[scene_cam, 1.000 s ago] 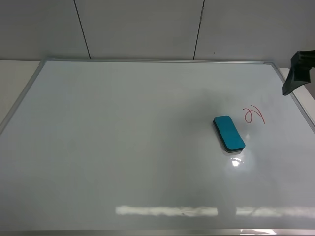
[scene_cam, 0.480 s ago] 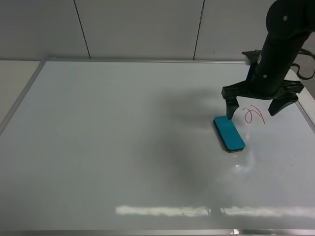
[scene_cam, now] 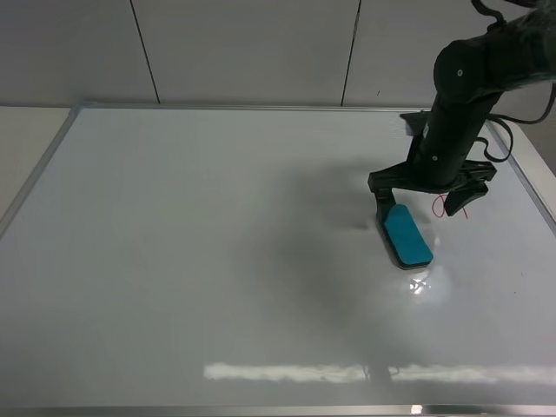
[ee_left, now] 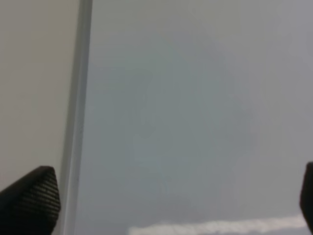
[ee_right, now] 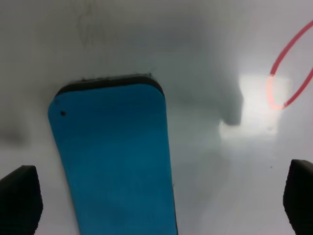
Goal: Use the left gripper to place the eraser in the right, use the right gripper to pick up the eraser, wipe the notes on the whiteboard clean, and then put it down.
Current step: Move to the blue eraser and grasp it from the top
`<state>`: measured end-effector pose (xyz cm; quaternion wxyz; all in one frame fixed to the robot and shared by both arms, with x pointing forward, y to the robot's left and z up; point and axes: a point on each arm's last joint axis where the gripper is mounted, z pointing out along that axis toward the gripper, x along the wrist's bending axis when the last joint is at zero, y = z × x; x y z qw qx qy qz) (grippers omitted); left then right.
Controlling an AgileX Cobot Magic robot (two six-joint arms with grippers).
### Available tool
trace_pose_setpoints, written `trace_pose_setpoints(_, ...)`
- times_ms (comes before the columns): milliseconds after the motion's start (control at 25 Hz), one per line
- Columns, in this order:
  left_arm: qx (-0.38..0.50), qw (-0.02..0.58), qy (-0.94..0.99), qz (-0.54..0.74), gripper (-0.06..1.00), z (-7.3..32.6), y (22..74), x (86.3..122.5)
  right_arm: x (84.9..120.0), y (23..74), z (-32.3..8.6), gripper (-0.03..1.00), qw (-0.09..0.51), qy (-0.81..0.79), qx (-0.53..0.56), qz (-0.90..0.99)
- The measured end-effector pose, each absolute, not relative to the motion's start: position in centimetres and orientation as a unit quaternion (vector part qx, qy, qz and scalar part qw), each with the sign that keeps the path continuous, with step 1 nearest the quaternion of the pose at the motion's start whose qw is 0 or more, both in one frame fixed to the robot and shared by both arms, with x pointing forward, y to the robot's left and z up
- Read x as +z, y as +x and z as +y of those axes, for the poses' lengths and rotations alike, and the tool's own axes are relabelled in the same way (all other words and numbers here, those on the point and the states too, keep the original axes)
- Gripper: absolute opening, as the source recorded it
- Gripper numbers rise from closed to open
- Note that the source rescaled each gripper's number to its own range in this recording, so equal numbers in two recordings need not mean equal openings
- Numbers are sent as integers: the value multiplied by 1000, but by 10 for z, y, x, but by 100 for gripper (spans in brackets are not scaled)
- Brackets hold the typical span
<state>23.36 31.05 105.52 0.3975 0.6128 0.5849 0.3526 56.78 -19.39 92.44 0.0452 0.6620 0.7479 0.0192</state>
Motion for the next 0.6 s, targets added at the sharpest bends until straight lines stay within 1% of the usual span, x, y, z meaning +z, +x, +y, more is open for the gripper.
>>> trace_pose_setpoints(160, 353, 398, 613, 585, 100, 310, 234, 1055, 913, 571, -189, 98, 40, 658, 27, 751)
trace_pose_setpoints(360, 353, 398, 613, 585, 100, 310, 234, 1055, 910, 571, -180, 98, 43, 649, 51, 757)
trace_pose_setpoints(600, 353, 398, 613, 585, 100, 310, 234, 1055, 908, 569, -178, 98, 35, 651, 52, 757)
